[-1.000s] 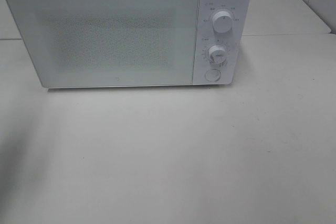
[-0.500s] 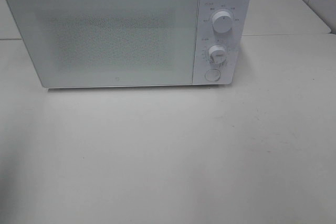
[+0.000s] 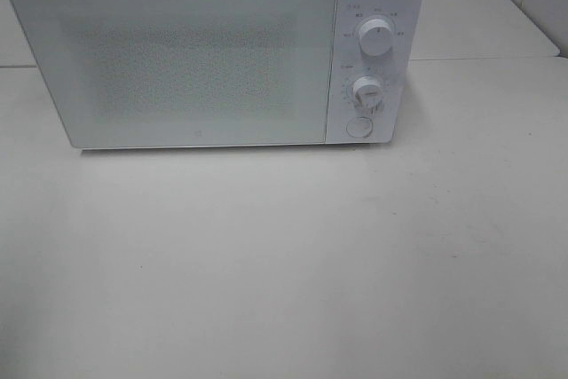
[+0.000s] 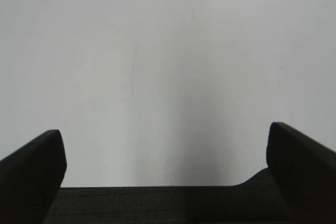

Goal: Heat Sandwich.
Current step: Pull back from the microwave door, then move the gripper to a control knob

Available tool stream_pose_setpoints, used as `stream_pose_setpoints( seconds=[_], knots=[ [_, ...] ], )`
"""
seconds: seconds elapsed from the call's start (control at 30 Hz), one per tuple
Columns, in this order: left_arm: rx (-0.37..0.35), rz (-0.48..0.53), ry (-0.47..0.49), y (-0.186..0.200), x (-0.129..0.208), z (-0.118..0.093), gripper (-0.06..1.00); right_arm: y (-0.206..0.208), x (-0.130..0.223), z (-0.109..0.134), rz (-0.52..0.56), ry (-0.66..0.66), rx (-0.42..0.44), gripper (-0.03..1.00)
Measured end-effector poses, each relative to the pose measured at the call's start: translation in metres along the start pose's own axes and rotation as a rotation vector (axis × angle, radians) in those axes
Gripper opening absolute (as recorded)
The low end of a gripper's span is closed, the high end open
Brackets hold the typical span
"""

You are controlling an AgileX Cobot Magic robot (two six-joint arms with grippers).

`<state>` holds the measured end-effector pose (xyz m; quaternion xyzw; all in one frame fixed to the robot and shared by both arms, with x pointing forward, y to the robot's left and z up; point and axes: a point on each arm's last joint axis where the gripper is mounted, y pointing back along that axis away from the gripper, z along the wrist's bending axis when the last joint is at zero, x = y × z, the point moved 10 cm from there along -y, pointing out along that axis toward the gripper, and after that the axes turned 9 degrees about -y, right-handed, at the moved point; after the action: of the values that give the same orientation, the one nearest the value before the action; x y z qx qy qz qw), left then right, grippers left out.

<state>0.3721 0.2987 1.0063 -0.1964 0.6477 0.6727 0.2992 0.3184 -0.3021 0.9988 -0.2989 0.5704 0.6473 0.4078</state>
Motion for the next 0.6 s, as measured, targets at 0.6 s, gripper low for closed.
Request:
stream_pose_setpoints(
  seconds=[0.6],
  knots=[
    [-0.025, -0.266, -0.007, 0.022, 0.032, -0.015, 0.98, 0.0, 0.0, 0.0, 0.0, 0.0, 0.0, 0.76]
  ],
)
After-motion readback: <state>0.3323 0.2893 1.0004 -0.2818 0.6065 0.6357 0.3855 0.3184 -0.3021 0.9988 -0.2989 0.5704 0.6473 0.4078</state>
